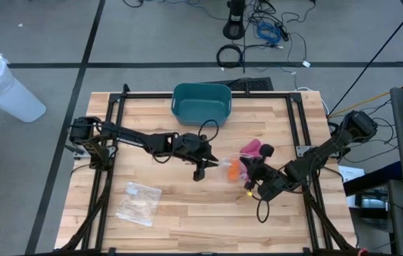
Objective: Roll bandage
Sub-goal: Close the transparent zip lock containing the rolled orange bandage
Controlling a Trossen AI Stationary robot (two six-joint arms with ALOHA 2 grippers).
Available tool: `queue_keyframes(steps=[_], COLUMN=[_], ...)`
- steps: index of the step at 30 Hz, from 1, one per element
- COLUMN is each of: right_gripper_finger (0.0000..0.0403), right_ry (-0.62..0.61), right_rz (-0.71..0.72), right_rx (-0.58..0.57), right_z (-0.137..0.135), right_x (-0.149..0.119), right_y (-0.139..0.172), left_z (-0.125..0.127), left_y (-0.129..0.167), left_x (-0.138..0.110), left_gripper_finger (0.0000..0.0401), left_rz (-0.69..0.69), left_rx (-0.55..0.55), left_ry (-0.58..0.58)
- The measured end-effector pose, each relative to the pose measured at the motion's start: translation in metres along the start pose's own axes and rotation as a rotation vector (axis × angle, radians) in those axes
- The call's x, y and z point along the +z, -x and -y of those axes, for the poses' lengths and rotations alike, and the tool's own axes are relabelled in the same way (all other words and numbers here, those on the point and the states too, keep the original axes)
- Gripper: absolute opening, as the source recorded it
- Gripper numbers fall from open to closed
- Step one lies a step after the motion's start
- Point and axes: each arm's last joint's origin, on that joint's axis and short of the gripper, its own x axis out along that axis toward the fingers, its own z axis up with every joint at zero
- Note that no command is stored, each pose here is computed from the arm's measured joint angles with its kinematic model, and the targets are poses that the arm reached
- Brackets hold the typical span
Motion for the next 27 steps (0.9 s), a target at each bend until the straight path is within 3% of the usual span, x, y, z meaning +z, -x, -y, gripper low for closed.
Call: queue_keyframes(steps=[7, 14, 27], right_gripper_finger=[0.0000, 0.0000, 0.0000], right_ry=[-0.054, -0.052, -0.040], right_rz=[-0.011, 0.007, 0.047], right_rx=[-0.024, -0.005, 0.032], right_z=[0.003, 0.001, 0.002], right_x=[0.000, 0.003, 0.014], right_y=[-0.005, -0.004, -0.009], left_z=[0.000, -0.001, -0.001], left_y=[0.009, 0.011, 0.010], left_x=[0.004, 0.013, 0.014], left_gripper_finger=[0.0093, 0.0093, 0.0087], left_rz=[-0.008, 0.083, 0.087], left_rx=[0.039, 0.088, 0.096], left_ry=[0.056, 0.021, -0.016])
